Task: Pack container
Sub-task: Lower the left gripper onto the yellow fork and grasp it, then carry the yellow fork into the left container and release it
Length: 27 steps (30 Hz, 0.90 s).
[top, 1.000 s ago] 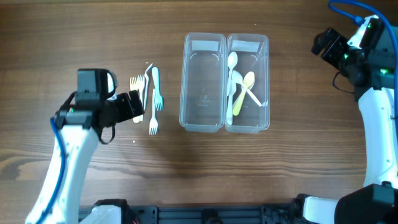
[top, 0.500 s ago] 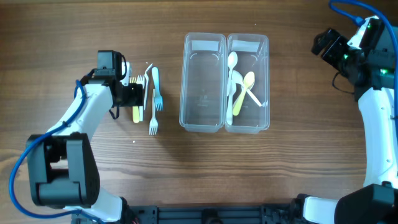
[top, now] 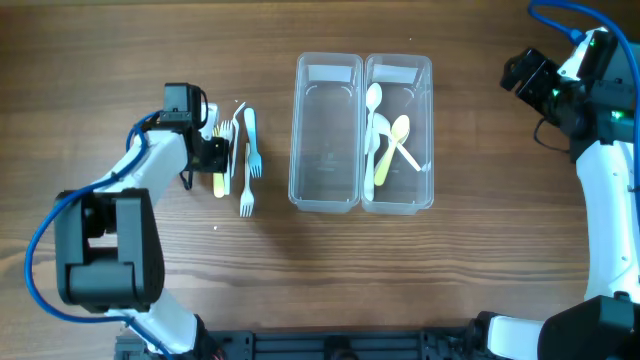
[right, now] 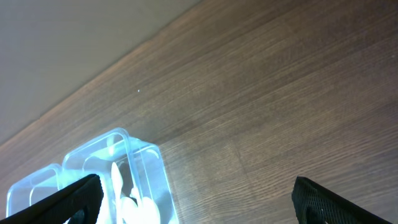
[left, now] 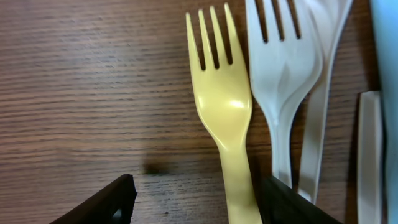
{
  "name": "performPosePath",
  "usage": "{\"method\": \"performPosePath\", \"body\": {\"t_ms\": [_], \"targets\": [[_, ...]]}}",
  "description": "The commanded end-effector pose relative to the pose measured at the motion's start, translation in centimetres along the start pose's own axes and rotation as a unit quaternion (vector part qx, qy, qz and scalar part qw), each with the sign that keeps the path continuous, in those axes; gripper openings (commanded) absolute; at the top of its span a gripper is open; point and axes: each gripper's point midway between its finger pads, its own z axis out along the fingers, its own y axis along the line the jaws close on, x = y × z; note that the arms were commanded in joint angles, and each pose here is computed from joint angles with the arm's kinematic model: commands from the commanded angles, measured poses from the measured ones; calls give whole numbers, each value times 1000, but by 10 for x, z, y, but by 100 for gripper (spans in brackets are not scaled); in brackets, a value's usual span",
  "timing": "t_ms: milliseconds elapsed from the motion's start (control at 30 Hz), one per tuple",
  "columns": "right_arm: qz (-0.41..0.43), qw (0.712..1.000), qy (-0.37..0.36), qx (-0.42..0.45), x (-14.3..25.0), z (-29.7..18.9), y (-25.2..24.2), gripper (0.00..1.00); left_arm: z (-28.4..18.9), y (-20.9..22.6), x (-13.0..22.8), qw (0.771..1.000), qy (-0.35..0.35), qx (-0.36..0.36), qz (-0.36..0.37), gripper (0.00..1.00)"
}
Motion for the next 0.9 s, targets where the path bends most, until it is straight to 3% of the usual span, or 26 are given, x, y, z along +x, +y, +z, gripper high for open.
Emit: {"method": "performPosePath", "body": {"t_ms": [0,400,567,867], "targets": [[8,1000,6,0,2,4,0,97,0,-2,-7,1000,-8,-8,-9,66],[8,1000,7,0,3,4,-1,96,17,-2,10,999,31,-13,-32,34],[8,1000,9,1,4,4,-1,96,16,-3,17,998,44,-12,-32,5],[21,1000,11,-2,4,4,0,95,-4,-1,15,996,67,-13,-58,4]]}}
